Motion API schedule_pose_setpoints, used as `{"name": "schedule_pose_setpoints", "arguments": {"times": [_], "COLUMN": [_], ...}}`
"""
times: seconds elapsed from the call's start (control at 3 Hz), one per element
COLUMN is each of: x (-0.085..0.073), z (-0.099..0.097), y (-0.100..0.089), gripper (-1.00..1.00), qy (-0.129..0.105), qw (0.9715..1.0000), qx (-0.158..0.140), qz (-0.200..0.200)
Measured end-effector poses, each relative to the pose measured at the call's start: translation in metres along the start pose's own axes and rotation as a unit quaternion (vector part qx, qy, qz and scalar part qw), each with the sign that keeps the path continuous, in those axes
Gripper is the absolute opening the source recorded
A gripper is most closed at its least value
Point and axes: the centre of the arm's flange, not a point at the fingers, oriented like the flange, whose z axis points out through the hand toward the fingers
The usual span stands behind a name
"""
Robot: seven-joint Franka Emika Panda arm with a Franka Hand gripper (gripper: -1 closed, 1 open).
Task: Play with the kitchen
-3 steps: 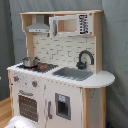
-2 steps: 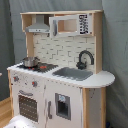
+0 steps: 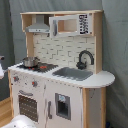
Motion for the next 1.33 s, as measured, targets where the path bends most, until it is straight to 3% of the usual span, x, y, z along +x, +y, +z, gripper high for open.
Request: {"name": "schedule_pose_setpoints", "arguments": {"times": [0.33,0.67,1.0,1.33], "x": [-0.016,-0.018,-0.011,0.001], "z": [0.019,0.035,0.049,0.066], "y": [0.025,0.042,0.055,0.068], "gripper": [1.00,1.00,1.00,1.00], "qy": [-0.023,-0.038,-0.046,-0.050], "qw": [0.9972,0.9912,0.9843,0.9755], "qx": [0.032,0.061,0.086,0.117], "qz": [0.063,0.111,0.147,0.179]}}
